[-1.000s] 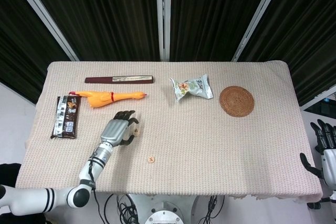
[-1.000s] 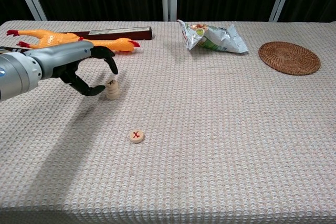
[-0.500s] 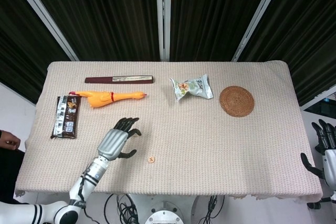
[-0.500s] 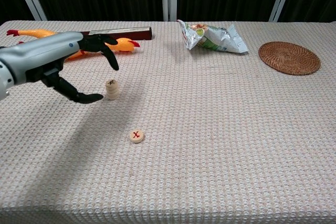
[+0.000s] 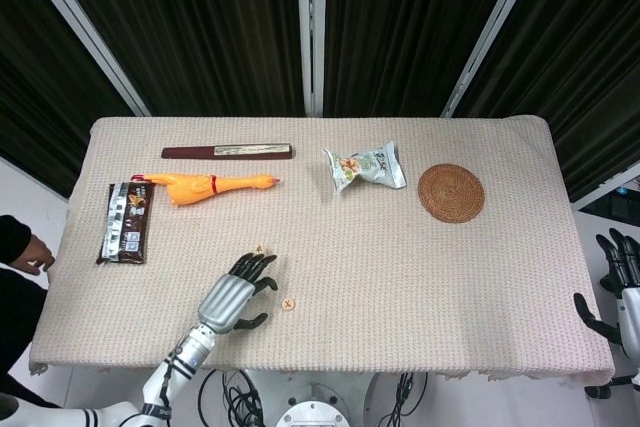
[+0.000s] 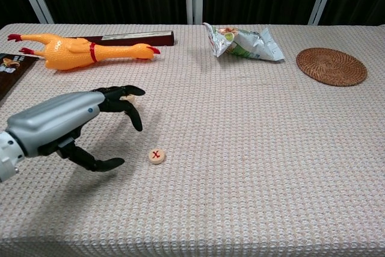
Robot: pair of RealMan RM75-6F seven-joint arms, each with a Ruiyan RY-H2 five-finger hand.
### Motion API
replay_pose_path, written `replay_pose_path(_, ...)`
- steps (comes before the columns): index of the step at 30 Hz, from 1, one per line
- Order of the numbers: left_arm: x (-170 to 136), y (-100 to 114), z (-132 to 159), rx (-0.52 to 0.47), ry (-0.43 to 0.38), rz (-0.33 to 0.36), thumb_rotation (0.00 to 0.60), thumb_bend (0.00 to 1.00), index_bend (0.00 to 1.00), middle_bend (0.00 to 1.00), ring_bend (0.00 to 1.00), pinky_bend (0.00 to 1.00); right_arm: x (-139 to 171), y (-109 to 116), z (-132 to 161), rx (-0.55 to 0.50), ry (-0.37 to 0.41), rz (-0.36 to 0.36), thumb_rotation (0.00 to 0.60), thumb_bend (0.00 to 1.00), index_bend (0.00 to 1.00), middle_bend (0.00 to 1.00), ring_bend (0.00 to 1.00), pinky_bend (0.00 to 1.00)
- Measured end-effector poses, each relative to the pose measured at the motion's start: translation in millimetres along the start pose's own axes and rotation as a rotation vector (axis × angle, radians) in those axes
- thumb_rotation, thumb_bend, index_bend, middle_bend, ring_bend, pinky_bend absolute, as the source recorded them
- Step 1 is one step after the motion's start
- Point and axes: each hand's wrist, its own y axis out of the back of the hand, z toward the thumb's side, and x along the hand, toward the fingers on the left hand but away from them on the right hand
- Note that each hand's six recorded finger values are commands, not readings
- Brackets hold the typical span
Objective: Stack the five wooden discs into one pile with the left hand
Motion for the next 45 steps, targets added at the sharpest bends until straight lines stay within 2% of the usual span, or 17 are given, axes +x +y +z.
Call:
replay_pose_path(8,9,-13,10,0.013,-0.043,-0.001,0.600,0.24,0.38,0.02,0.00,0.00,2,6,-2,-0.015,-0.001,-0.021,0.600,0.28,0.00,0.00,0.00,0.00)
replay_pose_path(17,22,-17,15,0.016,-0.073,0.037,0.600,0.25,0.38,0.02,0.00,0.00,4,14,-6,-0.034,-0.007,-0.050,0.600,0.28,0.00,0.00,0.00,0.00)
replay_pose_path(25,28,-26,13,0.006,-0.065,0.004,0.600,0.25,0.40,0.02,0.00,0.00,5,16,-8,-0.041,-0.009,-0.057,0.600,0.28,0.00,0.00,0.00,0.00)
replay_pose_path(36,29,-24,11,-0.011,-0.053,0.006,0.600,0.28,0.46,0.02,0.00,0.00,5,17,-9,-0.042,-0.010,-0.059,0.600,0.28,0.00,0.00,0.00,0.00)
replay_pose_path(45,31,-27,10,-0.017,-0.051,-0.008,0.600,0.28,0.44,0.02,0.00,0.00,5,17,-9,-0.043,-0.011,-0.062,0.600,0.28,0.00,0.00,0.00,0.00)
